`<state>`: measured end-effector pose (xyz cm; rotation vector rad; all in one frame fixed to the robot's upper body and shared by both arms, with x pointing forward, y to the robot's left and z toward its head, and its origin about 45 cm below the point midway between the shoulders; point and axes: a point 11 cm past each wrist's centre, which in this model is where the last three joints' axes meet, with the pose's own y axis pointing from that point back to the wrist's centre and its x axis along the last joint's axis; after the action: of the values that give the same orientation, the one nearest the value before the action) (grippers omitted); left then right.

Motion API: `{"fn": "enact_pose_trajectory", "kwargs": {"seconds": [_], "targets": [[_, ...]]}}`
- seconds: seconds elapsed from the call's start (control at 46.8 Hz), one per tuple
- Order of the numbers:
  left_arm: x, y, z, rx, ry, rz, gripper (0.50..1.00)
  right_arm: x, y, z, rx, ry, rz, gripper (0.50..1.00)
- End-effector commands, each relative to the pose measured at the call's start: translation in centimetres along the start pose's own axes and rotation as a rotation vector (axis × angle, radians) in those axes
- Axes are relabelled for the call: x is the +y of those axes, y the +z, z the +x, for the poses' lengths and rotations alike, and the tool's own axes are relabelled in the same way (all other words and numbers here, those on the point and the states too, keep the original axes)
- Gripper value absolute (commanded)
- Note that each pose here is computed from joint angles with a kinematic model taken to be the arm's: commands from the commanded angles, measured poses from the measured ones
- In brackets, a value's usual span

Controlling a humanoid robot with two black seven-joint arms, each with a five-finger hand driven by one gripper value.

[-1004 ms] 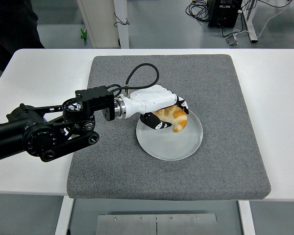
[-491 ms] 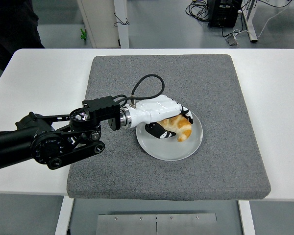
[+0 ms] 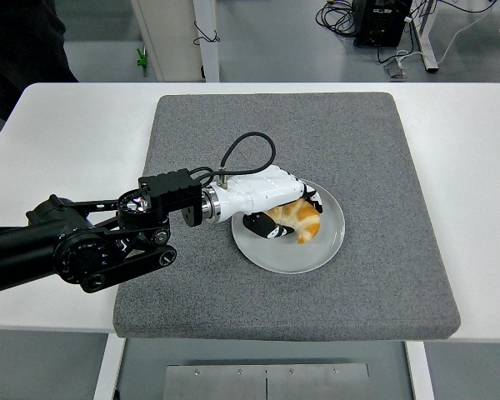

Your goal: Place the bread on the plate

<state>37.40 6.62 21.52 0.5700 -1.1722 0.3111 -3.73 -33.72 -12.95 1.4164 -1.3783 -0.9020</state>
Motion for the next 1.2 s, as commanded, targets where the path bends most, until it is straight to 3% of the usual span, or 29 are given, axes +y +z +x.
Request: {"fn": "enact_pose_trajectory", "kwargs": {"seconds": [0.0,0.214,0.321,0.577,0.705,0.962,1.175], "targets": [[0.0,-0.1,0.0,-0.003,0.009,0.004,0.608,0.0,0.0,0.0,0.000,0.000,0.000,1.000],[0.0,-0.1,-0.1,-0.001,0.011,0.004,0.617,0.0,0.0,0.0,0.000,0.000,0.000,1.000],[0.1,-0.1,-0.3,0.003,0.009,0.005,0.701,0.0,0.0,0.0,0.001,0.000,0.000,1.000],[0.1,-0.3,-0.4,0.005,0.008,0.010,0.714,0.0,0.0,0.0,0.000,0.000,0.000,1.000],[0.1,-0.3,-0.6,0.020,0.006,0.013,0.819,0.0,0.0,0.0,0.000,0.000,0.000,1.000],[0.3,-0.3,-1.5,0.038,-0.014,0.012,0.943,0.0,0.0,0.0,0.000,0.000,0.000,1.000],[0.4,0.2,0.0,0.178,0.028,-0.038,0.965,0.0,0.0,0.0,0.000,0.000,0.000,1.000]]}}
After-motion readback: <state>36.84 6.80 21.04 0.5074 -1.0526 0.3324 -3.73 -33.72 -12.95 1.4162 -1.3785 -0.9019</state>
